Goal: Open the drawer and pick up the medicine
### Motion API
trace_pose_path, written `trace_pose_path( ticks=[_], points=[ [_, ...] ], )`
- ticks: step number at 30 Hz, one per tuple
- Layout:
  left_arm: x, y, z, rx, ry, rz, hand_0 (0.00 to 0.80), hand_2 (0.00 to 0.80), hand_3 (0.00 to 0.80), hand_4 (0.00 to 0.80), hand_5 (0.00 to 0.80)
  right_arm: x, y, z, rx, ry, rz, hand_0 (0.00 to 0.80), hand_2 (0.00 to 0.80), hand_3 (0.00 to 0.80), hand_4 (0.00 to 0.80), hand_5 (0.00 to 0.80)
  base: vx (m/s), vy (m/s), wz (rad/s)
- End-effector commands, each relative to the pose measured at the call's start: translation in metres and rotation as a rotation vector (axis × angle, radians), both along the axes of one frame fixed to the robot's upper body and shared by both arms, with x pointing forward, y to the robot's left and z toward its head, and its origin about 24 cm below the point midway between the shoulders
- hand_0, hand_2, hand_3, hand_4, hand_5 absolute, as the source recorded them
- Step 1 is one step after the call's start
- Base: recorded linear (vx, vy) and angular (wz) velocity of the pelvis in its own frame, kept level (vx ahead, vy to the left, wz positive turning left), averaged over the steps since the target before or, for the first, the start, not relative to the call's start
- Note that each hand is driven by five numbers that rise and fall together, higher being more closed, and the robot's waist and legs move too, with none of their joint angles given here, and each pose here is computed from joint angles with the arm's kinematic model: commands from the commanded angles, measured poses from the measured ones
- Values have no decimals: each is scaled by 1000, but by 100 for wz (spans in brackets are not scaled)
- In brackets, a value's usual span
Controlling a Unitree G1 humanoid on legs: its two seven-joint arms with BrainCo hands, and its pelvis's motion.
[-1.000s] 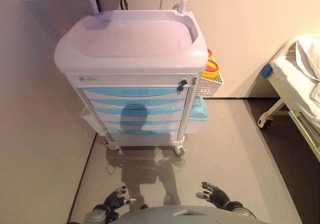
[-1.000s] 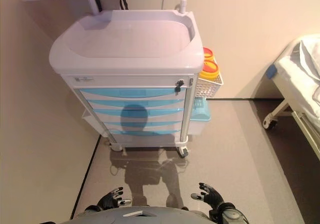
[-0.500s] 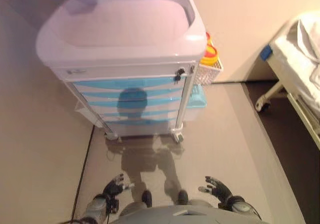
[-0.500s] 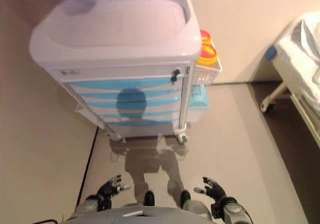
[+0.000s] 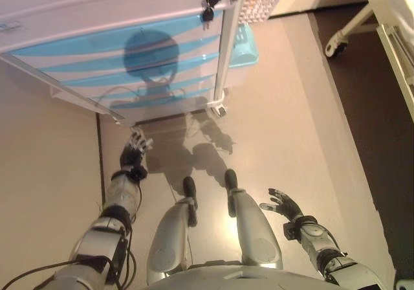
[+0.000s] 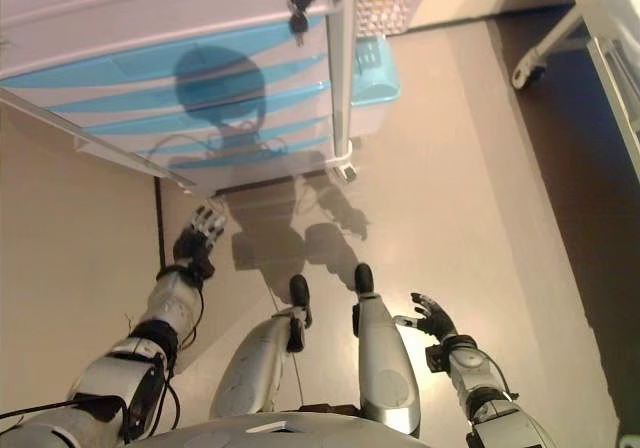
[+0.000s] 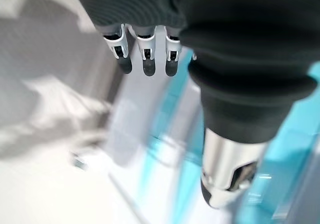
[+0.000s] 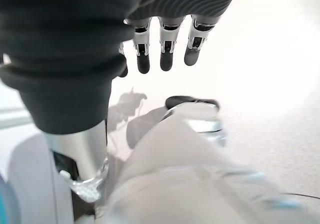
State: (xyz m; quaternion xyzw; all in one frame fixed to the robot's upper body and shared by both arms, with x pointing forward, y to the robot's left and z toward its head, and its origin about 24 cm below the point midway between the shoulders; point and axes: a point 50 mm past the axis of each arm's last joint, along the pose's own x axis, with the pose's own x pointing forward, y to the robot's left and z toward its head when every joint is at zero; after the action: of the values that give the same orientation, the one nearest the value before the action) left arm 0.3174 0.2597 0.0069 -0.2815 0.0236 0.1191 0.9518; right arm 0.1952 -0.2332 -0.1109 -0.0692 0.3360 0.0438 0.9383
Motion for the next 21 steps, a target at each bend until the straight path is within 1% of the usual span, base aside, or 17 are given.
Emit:
trace_pose_path(
  ticks=[1,6,11,16,19,21],
  points=[
    [12,31,45,-199,-288,101,0,0,0,0,0,-12,3,-2,7,-23,53,0,0,0,0,0,6,-6,-22],
    [29,40,95,-331,-569,78,0,0,0,0,0,-20,10,-5,19,-22,84,0,0,0,0,0,5,2,-19],
    [39,46,133,-397,-740,53,0,0,0,0,0,-26,10,-6,24,-29,95,0,0,0,0,0,31,11,-14],
    [46,53,172,-431,-848,41,0,0,0,0,0,-27,10,-5,26,-40,113,0,0,0,0,0,29,3,-9],
    [50,53,201,-459,-952,-1,0,0,0,0,0,-27,10,-4,28,-46,121,0,0,0,0,0,58,15,-6],
    [50,48,220,-473,-1077,-100,0,0,0,0,0,-28,11,-5,29,-43,130,0,0,0,0,0,106,33,-2]
  ],
)
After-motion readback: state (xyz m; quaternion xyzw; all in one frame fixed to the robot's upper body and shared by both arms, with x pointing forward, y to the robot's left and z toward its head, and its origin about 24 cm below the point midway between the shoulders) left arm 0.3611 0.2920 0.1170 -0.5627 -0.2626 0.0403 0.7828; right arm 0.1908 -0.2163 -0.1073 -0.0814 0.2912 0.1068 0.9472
